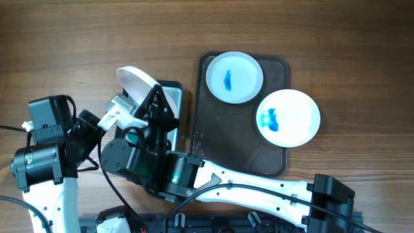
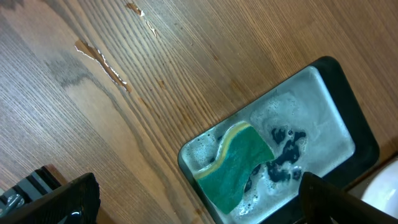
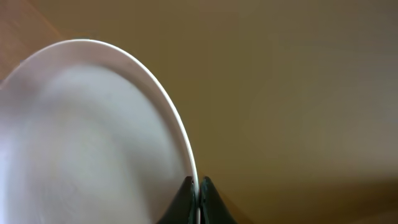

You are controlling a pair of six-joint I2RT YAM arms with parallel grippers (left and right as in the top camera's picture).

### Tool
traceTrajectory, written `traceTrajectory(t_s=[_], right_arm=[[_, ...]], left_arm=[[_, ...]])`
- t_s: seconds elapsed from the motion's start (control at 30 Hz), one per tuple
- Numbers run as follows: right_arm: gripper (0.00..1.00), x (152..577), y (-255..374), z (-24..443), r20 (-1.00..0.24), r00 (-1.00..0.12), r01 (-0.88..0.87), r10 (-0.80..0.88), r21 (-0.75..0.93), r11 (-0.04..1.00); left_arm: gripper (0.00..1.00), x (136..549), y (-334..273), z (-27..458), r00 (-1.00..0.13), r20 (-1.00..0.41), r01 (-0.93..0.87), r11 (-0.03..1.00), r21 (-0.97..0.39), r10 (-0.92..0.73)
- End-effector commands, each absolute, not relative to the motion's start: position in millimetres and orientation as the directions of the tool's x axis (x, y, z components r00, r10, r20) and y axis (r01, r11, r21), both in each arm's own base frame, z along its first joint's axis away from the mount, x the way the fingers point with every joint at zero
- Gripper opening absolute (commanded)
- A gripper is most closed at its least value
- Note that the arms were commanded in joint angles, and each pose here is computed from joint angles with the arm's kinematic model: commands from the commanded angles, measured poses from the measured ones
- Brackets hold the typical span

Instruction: Clean dirty plates on tray and stack at the side

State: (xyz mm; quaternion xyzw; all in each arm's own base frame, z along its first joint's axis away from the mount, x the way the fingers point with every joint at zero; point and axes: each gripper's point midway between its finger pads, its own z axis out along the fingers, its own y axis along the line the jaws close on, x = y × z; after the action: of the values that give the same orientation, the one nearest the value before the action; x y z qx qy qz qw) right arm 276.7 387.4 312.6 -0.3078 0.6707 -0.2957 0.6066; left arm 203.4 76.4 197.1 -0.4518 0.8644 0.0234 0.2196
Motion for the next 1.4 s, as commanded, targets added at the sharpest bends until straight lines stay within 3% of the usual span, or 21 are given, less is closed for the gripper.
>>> traceTrajectory(t_s=[0.0,1.37], right_arm=[[0.04,276,374,348,-0.694,-0.081,0.019,-0.716,-0.719,0.695],[0.04,279,373,361,-0.721,-0.068,0.044,-0.69,-0.693,0.72]], left_arm=[[1.0,205,80,202,-0.468,-0.413,-0.804,0.57,-0.168,-0.781],[1.0,205,80,202,-0.468,-0.413,-0.804,0.57,-0.168,-0.781]])
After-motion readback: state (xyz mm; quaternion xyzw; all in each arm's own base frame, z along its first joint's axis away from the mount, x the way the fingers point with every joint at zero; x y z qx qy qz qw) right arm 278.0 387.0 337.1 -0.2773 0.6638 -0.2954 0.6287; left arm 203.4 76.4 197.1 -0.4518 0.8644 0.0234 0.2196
